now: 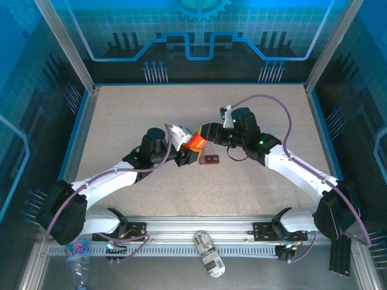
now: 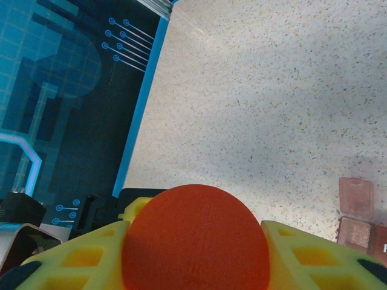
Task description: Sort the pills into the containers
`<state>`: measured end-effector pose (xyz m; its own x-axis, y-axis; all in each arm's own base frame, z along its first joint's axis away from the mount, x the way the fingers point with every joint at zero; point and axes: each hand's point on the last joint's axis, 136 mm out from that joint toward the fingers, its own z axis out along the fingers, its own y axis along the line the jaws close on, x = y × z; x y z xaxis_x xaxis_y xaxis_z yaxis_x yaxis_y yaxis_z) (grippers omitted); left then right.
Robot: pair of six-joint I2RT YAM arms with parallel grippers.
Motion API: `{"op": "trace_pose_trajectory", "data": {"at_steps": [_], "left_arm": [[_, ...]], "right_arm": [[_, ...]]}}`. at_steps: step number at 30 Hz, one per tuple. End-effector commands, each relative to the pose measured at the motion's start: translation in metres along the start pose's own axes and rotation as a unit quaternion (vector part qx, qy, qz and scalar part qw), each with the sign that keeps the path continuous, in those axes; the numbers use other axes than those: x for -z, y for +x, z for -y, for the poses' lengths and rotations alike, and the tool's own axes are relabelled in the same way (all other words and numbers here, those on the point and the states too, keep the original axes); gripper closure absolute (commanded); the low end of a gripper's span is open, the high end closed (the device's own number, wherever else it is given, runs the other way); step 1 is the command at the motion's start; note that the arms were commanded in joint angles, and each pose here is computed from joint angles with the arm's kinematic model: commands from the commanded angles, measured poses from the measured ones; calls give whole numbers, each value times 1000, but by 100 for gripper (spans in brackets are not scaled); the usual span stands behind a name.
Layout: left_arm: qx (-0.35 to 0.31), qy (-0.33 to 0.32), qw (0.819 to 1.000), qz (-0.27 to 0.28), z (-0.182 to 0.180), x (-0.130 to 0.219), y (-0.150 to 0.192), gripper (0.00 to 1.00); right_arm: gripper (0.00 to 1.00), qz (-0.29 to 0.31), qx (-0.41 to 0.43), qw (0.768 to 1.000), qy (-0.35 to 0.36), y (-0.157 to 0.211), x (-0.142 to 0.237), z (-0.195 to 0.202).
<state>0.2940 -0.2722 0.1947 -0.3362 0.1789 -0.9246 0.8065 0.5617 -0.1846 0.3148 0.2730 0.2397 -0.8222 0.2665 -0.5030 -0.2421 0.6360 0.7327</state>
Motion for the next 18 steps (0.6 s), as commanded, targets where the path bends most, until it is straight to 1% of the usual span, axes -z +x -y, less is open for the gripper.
{"op": "trace_pose_trajectory", "data": {"at_steps": [1,4,6,8,10,12,15,16,18], "left_arm": [[-30,12,997,65,8,11,-38,100],[-31,16,997,65,10,12,-38,100],[-32,18,997,64,12,13,-38,100],[-32,19,997,66,13,13,-40,100],[-32,21,997,66,13,14,-40,100],[-32,19,997,65,12,14,-39,100],[-31,15,997,62,11,13,-37,100],[-31,14,998,61,10,13,-36,100],[-32,13,998,58,10,12,-35,100]], "right_arm": [[57,23,-4,1000,13,-10,4,17],[58,27,53,996,-62,-15,7,-9],[57,4,147,983,-107,-10,10,-29],[54,-12,231,965,-125,1,13,-34],[53,-20,261,958,-116,5,12,-25],[46,-23,241,964,-107,3,13,-15],[27,-2,176,979,-103,-9,20,-14],[24,11,147,984,-103,-14,25,-15],[21,33,83,992,-93,-23,34,-13]]}}
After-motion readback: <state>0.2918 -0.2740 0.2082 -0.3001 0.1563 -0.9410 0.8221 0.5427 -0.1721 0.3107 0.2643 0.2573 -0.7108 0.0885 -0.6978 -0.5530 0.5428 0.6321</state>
